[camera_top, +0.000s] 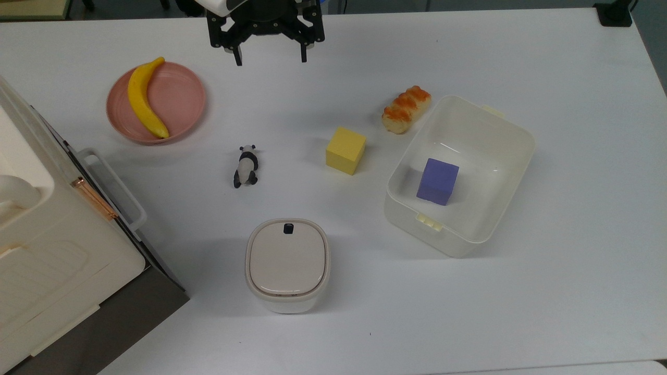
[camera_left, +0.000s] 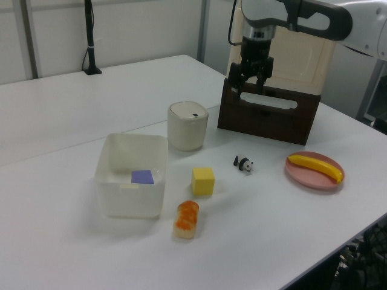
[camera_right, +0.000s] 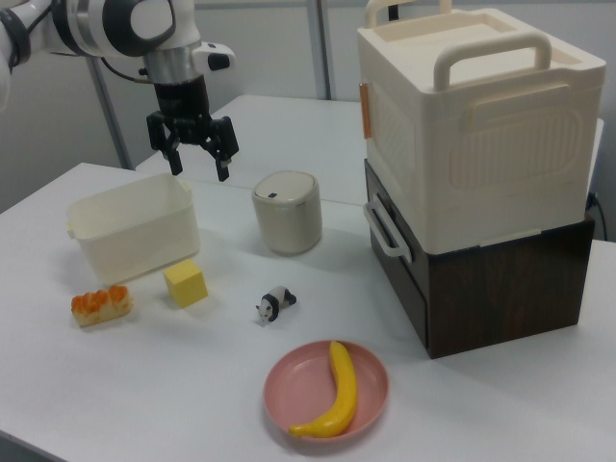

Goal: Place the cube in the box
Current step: 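Move the open gripper down over the yellow cube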

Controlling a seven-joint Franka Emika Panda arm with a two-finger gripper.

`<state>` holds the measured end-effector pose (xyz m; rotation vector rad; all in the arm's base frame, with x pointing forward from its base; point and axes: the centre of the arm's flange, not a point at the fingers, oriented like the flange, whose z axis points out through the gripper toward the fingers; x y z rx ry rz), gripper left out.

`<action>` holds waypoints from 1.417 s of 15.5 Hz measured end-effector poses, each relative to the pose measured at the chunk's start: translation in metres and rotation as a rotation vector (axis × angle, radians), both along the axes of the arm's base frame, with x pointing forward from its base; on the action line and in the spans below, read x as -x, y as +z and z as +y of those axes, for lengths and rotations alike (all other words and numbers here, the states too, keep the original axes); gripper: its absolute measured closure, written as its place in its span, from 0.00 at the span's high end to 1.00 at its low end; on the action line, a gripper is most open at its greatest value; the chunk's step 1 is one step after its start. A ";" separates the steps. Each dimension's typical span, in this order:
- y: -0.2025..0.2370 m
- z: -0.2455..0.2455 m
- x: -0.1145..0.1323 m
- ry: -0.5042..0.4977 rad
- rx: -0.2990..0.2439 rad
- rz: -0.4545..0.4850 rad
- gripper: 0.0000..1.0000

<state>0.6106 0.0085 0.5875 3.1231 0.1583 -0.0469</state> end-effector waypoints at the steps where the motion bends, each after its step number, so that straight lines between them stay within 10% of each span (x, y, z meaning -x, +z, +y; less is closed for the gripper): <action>1: -0.005 0.000 0.001 0.027 -0.001 0.011 1.00; 10: -0.090 0.036 0.001 0.216 -0.006 0.100 1.00; 22: -0.200 0.106 -0.015 0.824 0.069 0.079 0.96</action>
